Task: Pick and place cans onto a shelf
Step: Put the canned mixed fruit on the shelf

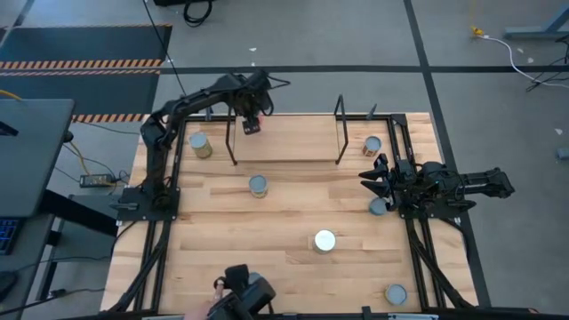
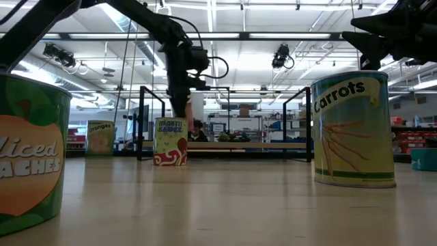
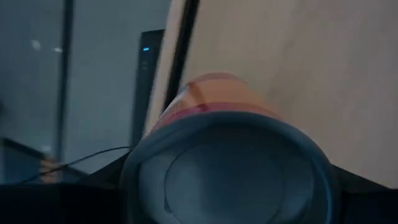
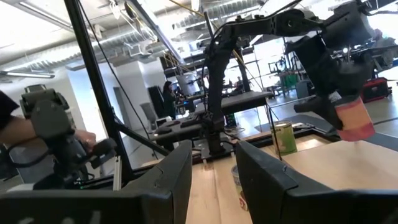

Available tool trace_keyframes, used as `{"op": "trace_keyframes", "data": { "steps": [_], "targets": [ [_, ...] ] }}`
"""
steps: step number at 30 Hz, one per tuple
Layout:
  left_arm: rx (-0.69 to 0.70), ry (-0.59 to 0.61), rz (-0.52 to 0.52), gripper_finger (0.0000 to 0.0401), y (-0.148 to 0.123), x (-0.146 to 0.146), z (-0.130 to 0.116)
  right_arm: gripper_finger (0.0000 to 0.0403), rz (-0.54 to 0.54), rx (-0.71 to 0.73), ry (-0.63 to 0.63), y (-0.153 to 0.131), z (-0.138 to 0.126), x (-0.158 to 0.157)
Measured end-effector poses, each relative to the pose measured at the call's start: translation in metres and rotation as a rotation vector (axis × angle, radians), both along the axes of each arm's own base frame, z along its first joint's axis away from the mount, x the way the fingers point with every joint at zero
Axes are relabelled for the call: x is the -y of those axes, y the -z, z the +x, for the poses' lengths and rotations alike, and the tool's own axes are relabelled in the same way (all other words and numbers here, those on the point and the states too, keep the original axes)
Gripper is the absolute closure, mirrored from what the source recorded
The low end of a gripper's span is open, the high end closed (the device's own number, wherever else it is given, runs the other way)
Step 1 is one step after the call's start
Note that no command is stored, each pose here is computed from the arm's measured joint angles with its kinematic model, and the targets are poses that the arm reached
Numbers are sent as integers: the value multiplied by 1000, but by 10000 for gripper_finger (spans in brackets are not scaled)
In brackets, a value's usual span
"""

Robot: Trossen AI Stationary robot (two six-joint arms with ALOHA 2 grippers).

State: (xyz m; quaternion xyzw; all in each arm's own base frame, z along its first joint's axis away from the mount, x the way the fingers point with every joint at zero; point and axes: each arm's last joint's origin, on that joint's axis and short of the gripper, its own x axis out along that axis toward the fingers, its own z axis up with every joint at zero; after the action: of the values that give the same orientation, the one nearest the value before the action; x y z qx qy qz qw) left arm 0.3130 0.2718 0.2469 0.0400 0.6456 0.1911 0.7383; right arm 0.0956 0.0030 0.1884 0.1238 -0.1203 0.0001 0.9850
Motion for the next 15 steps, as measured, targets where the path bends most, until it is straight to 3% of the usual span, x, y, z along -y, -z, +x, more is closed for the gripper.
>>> {"op": "trace_keyframes", "data": {
  "steps": [4,7,15],
  "targets": [
    [-75,86,50,127,1,0,0,270,0,0,0,0,0,0],
    [-70,164,-1,125,5,-1,-2,270,0,0,0,0,0,0],
    [-120,162,45,124,20,-4,-6,270,0,0,0,0,0,0]
  ]
}}
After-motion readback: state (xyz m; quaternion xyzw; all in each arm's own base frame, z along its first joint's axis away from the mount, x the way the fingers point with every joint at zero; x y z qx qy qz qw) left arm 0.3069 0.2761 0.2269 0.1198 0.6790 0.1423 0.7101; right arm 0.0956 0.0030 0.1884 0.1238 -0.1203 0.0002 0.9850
